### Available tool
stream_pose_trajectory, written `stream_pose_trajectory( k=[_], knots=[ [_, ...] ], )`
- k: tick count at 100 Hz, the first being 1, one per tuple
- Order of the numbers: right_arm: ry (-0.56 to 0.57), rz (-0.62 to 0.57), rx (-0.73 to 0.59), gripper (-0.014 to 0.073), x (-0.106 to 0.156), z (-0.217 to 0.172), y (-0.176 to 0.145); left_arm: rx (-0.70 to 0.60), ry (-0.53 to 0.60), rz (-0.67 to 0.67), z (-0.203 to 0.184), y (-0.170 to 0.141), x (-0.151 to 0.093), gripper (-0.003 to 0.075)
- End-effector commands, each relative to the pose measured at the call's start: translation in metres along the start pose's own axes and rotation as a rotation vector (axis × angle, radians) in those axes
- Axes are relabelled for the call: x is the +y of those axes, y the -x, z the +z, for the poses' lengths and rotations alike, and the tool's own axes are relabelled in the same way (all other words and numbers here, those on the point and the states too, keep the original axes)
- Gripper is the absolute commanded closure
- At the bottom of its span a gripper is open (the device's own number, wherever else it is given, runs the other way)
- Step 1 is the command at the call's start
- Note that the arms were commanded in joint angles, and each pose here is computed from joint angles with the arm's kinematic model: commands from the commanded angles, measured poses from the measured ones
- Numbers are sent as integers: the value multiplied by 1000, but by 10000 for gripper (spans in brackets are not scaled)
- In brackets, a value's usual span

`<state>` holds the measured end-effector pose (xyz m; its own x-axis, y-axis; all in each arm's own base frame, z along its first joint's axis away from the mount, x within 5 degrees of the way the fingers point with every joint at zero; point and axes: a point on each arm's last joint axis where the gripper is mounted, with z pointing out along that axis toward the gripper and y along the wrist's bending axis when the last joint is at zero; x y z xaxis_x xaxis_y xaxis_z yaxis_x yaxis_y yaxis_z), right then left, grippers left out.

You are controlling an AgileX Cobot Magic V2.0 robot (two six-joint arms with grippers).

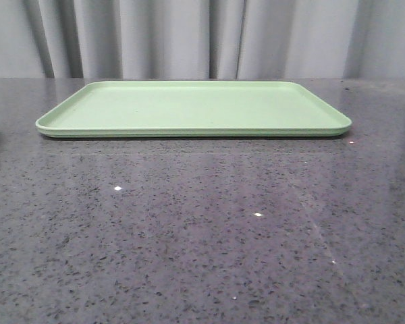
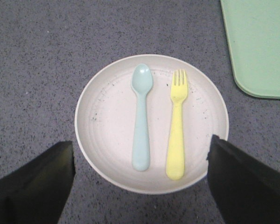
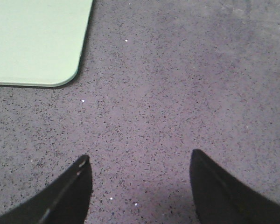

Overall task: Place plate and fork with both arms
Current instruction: 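Move the left gripper above the white plate holding spoon and fork, then open the left gripper and lower it onto the white plate's rim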

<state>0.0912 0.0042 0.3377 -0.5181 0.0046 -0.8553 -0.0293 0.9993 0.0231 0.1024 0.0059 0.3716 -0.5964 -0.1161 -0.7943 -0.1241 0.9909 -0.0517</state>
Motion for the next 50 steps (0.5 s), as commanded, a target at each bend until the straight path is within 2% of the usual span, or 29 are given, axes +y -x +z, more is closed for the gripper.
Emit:
stream_pose_trajectory(
  k=[1,26,50],
  knots=[
    [-6,-11,-82,130,0,-4,14,-103,0,10,3,28,-3,155],
    [-6,-11,-78,130,0,-4,14,-66,89,14,34,69,3,155],
    [-7,-11,-63,130,0,-4,13,5,148,-15,70,83,29,155]
  ],
)
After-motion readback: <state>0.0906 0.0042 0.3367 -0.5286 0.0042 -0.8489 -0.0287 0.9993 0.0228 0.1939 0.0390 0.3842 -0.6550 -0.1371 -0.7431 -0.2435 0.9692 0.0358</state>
